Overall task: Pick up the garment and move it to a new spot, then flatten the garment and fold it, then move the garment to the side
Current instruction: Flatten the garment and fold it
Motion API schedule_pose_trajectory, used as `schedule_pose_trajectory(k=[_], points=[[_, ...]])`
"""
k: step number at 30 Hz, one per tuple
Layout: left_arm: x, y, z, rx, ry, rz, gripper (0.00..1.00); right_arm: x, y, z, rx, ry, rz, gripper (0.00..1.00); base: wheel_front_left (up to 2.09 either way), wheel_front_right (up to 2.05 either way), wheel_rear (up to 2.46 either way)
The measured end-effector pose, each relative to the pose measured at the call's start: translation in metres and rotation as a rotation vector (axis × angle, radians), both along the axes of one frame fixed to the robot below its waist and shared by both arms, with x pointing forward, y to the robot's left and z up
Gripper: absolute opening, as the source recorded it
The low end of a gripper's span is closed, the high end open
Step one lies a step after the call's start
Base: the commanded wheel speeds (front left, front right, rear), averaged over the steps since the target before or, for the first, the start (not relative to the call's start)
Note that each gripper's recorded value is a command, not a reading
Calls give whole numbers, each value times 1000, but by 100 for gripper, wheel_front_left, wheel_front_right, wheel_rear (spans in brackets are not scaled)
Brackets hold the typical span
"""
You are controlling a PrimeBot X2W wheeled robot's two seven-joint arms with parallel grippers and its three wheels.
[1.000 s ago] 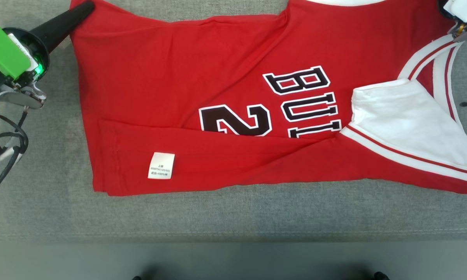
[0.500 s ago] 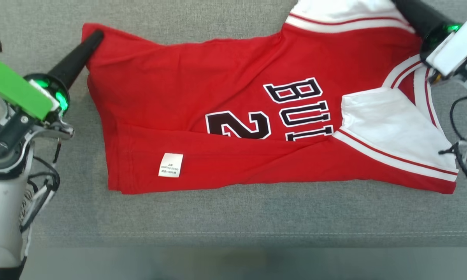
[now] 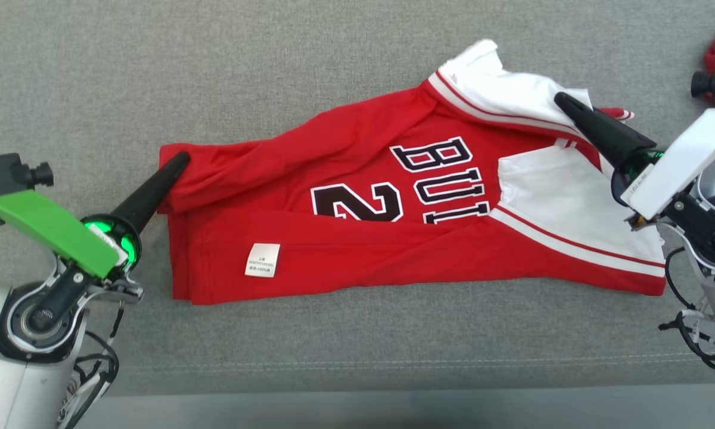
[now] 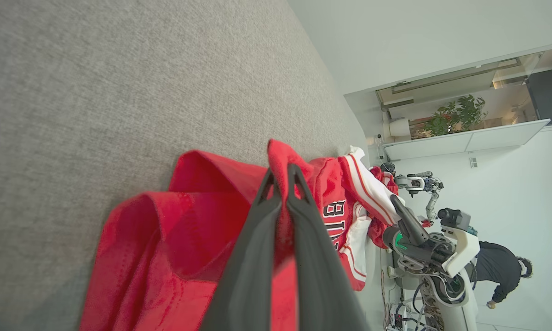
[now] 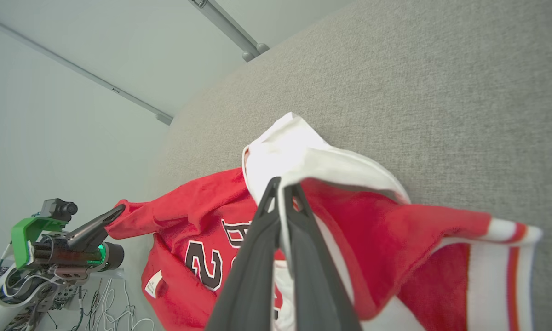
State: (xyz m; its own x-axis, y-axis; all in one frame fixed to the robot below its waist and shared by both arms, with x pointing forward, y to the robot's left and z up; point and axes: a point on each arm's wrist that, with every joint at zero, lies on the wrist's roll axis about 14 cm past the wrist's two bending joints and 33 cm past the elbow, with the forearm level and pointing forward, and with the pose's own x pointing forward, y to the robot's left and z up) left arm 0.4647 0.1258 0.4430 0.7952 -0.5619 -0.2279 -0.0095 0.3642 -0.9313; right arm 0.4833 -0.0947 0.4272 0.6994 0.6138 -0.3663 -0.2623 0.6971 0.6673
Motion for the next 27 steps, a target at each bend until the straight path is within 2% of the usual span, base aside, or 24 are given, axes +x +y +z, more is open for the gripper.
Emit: schedule_pose_trajectory(k=[12,27], points=[[-24,10,6,9,-14,39,0,-37,-24,4,-17,5,-62,0,0,0,0],[-45,4,4,-12,3,35,0,-55,-37,6,-20,-1,-102,0,0,0,0]])
